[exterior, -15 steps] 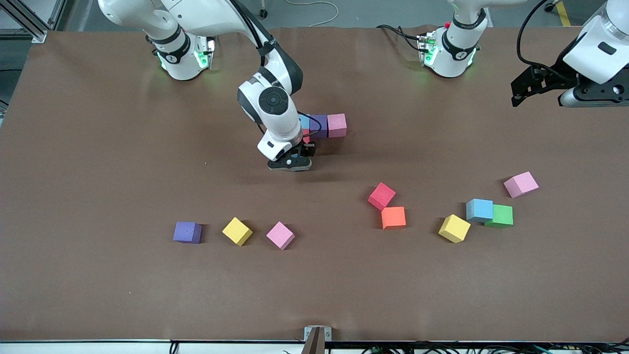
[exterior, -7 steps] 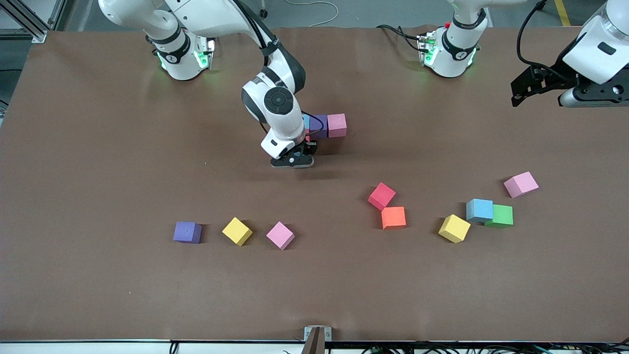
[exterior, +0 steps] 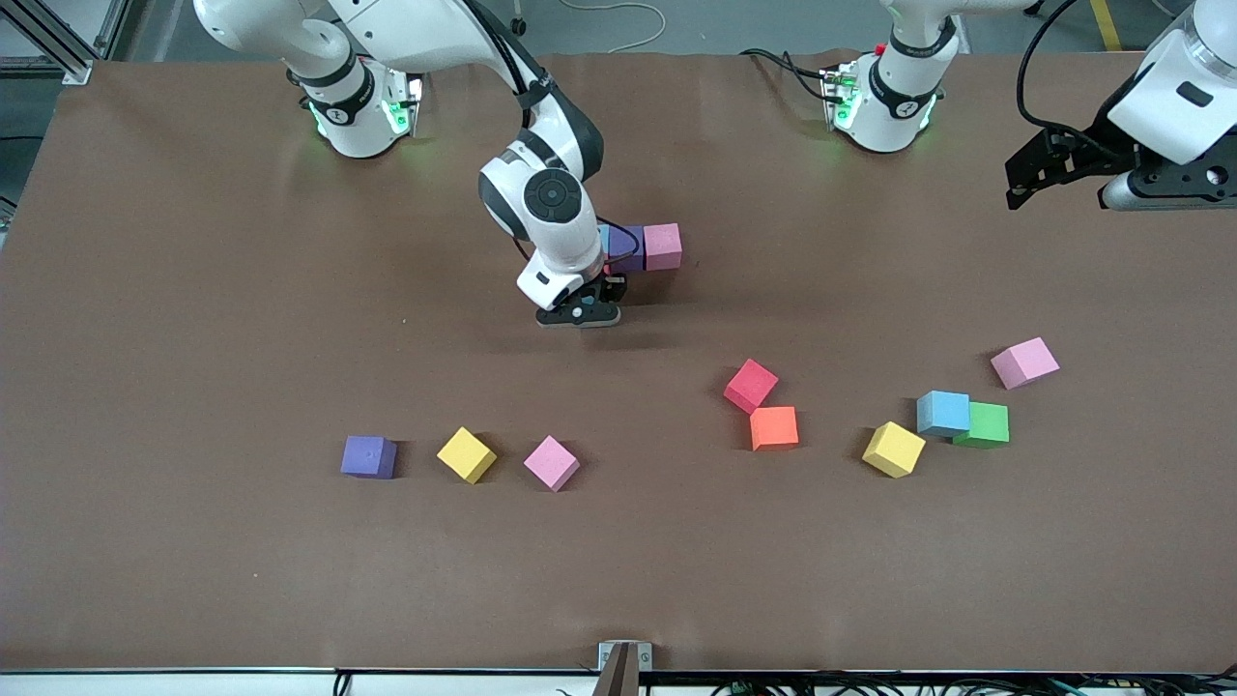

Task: Arrange 11 blocks into digit 3
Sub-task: 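Lower the light blue cube below the red cube with the right gripper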

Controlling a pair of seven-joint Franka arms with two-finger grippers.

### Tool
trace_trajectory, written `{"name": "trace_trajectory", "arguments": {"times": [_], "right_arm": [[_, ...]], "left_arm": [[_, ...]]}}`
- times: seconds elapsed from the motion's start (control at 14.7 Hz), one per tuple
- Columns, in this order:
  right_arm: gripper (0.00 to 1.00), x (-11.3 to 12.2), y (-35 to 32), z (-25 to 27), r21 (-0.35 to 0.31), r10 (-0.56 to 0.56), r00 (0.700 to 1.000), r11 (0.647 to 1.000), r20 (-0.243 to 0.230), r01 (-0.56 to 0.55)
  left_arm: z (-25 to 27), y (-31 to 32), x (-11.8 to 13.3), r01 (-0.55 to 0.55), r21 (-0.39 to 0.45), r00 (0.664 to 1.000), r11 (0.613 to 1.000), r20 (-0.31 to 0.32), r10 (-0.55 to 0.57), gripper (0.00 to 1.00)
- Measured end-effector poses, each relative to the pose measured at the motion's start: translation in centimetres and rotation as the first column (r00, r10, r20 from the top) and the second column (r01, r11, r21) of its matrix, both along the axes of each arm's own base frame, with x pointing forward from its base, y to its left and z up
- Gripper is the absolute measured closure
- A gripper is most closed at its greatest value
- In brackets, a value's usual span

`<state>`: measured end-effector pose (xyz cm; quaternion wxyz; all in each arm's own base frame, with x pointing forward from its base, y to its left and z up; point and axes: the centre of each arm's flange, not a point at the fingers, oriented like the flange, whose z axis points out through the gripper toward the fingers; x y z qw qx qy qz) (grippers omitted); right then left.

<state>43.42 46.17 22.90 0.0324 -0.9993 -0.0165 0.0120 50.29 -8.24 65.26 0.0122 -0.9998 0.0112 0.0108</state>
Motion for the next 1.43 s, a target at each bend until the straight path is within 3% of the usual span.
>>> {"name": "trace_trajectory", "arguments": {"times": [0.68,0.89,1.16,1.43], "right_arm": [[0.51,-0.08,-0.05,-0.63,-0.007,-0.002,1.0,1.0,-0.007,0.002],[0.41,-0.07,-0.07,-0.73,-0.009,-0.01,1.0,1.0,-0.008,0.01],[0.03,-0.05,-0.14,-0.9,-0.011,-0.011,1.0,1.0,-0.009,0.011],[0.0,0.43,0.03,-0.34,-0.006,-0.016,1.0,1.0,-0.002,0.016]], "left_arm": [[0.05,0.04,0.01,-0.001,0.0,1.0,1.0,0.001,0.001,0.0],[0.04,-0.03,0.0,0.001,0.0,1.0,1.0,0.001,-0.001,0.0],[0.09,0.1,-0.01,-0.002,0.0,1.0,1.0,0.002,0.002,0.0],[0.09,0.08,-0.02,-0.001,0.0,1.0,1.0,0.001,0.001,0.0]]}}
